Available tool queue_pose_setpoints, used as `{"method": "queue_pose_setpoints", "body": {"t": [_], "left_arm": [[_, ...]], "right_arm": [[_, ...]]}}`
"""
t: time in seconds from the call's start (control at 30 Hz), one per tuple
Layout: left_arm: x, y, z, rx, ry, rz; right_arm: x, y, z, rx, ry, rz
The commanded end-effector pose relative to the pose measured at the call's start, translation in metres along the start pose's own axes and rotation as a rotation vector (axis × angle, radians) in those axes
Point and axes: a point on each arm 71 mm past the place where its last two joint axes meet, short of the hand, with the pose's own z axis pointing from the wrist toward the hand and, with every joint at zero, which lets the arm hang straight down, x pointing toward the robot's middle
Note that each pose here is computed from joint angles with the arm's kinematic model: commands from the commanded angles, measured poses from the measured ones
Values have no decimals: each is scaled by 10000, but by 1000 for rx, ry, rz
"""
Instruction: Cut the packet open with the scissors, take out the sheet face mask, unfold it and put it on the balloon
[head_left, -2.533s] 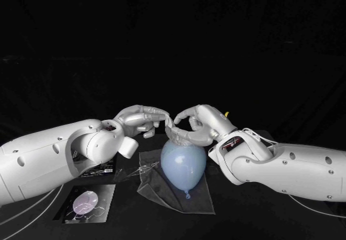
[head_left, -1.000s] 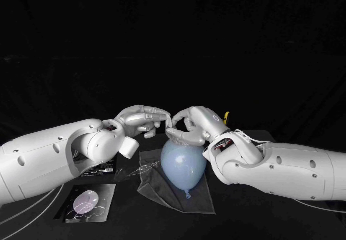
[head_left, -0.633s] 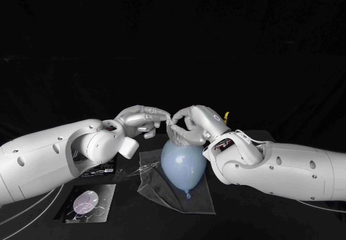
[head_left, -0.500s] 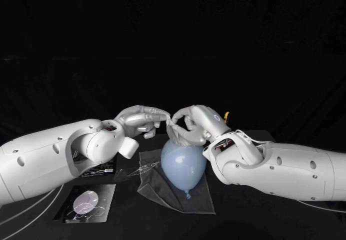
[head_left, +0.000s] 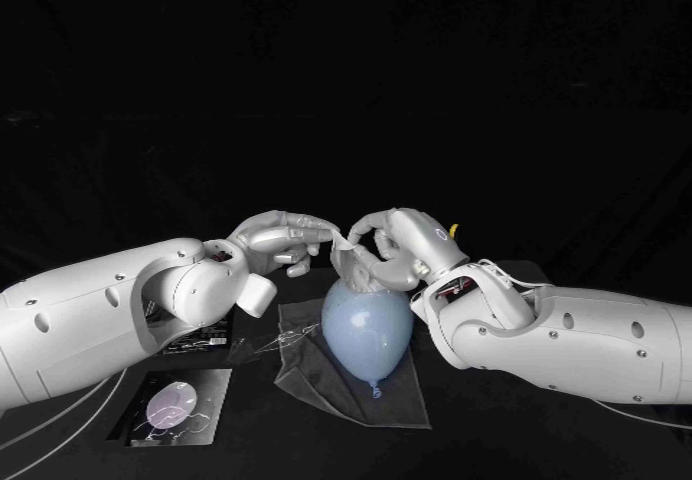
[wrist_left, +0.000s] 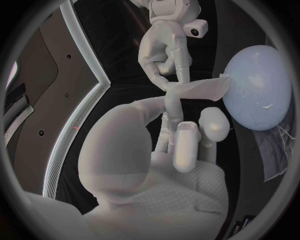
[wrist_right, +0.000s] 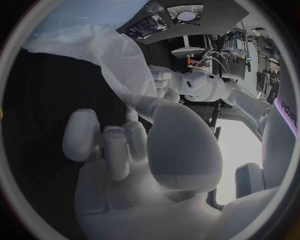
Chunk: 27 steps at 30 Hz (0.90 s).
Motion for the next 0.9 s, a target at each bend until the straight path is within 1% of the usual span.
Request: {"method": "queue_pose_setpoints", "body": {"t": [0.03, 0.3, 0.53, 0.67, 0.9], "left_arm": [[37, -33, 9, 19, 26, 9], [59, -42, 24, 31, 28, 16], [38, -48, 26, 41, 14, 11], [17, -52, 25, 48, 2, 0], [-7, -53, 26, 49, -18, -14]], "right_arm": [[-40, 13, 16, 1, -20, 37], [-147, -14, 128, 41, -6, 64], [-232, -62, 221, 48, 44, 42], [-289, -98, 286, 46, 87, 9], [-339, -106, 351, 37, 125, -20]]}}
